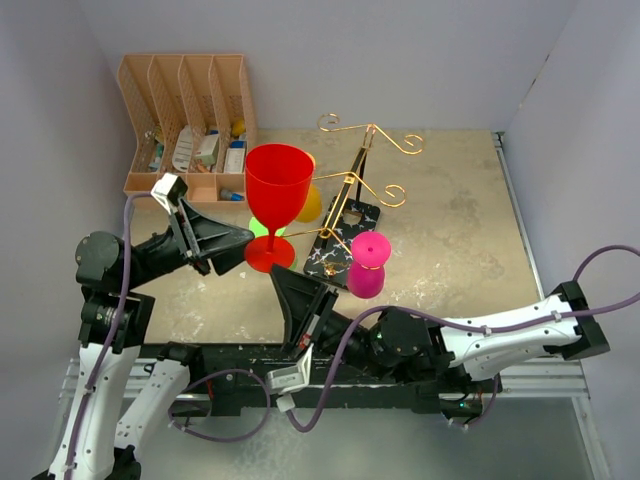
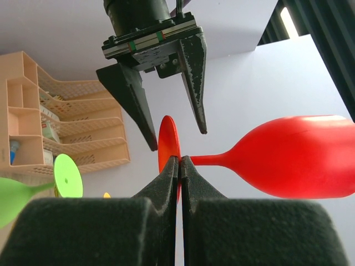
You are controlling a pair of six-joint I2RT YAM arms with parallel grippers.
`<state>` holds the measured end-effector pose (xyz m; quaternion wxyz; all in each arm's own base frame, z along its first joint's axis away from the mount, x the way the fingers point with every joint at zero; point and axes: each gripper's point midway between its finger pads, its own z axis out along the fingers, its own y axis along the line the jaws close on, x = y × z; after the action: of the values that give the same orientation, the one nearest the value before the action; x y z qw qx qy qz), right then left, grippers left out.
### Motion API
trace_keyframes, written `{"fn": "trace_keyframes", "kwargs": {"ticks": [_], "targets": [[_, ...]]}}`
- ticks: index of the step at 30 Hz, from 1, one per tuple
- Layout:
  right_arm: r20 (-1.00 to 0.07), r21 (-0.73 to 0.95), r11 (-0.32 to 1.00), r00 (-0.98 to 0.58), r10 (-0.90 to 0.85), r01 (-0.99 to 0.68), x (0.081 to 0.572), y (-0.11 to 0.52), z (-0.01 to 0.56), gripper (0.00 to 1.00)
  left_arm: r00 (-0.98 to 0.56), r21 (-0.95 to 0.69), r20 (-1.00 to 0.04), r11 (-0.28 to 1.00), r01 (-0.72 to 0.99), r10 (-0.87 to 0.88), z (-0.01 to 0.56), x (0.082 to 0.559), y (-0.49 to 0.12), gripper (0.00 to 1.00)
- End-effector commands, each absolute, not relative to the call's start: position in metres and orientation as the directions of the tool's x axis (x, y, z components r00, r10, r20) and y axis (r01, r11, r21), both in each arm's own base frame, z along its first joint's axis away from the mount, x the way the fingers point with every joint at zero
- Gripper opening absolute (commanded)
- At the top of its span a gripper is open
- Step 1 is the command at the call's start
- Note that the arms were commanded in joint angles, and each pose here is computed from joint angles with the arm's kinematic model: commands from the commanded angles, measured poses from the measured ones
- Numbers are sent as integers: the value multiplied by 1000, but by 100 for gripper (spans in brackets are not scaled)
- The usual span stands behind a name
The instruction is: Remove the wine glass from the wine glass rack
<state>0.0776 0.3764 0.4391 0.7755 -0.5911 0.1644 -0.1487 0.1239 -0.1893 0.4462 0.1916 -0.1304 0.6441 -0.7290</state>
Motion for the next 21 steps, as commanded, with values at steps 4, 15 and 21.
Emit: {"fn": "trace_keyframes", "kwargs": {"ticks": [4, 15, 21], "targets": [[-115, -932, 359, 903, -414, 45, 82, 375, 459, 0, -887, -982, -61, -134, 136, -458, 457, 123, -188, 37], [-216, -913, 407, 862, -459, -12, 97, 352, 452, 6, -867, -974, -63, -158, 161, -495, 441, 133, -186, 0], [-419, -852, 501, 774, -476, -153, 111, 307, 446, 51, -831, -965, -42, -191, 177, -554, 425, 147, -181, 0]]}}
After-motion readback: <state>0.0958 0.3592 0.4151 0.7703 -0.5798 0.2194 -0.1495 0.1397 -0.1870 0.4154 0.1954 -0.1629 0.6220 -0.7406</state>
